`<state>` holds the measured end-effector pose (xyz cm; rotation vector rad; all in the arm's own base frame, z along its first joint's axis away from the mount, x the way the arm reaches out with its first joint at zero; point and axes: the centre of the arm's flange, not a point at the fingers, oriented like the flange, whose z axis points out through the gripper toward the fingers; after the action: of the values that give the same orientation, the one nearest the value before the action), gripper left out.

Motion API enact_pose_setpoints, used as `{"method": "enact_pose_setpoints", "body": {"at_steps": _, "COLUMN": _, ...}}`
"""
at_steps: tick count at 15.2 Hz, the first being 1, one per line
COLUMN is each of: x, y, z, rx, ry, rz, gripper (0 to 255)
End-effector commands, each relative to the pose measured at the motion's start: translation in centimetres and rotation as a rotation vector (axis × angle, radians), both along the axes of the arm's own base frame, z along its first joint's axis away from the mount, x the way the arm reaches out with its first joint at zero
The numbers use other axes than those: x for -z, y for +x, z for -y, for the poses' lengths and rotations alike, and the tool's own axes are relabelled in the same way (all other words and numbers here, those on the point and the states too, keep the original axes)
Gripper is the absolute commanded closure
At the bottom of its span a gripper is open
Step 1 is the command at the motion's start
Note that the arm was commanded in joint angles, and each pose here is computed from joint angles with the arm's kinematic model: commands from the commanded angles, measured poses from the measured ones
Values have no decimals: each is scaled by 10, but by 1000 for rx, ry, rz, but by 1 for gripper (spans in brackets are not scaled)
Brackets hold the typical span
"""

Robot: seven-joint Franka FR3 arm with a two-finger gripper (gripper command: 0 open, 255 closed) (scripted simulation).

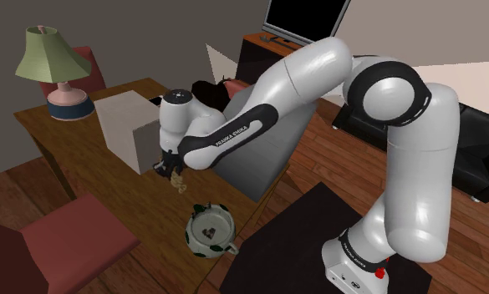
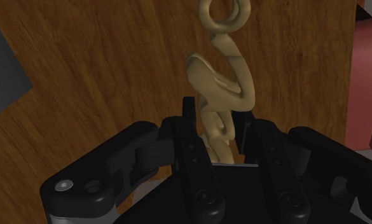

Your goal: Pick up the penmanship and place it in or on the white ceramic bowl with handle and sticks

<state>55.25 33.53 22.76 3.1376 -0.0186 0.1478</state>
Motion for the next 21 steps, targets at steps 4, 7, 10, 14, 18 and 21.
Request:
{"method": "enact_pose_setpoints", "body": {"at_steps": 4, "x": -27, "y": 0, "z": 0, "rx": 0, "ry": 0, "rz": 0, "gripper": 255}}
{"method": "enact_pose_setpoints", "body": {"at_steps": 7, "x": -29, "y": -26, "z": 6, "rx": 0, "ry": 0, "rz": 0, "gripper": 255}}
{"method": "enact_pose_setpoints", "body": {"at_steps": 10, "x": -30, "y": -65, "z": 14, "rx": 0, "ry": 0, "rz": 0, "gripper": 255}}
{"method": "enact_pose_setpoints", "body": {"at_steps": 14, "x": -32, "y": -117, "z": 25, "rx": 0, "ry": 0, "rz": 0, "gripper": 255}}
{"method": "enact_pose_setpoints", "body": {"at_steps": 18, "x": -33, "y": -168, "z": 36, "rx": 0, "ry": 0, "rz": 0, "gripper": 255}}
{"method": "enact_pose_setpoints", "body": {"at_steps": 21, "x": -35, "y": -207, "z": 44, "rx": 0, "ry": 0, "rz": 0, "gripper": 255}}
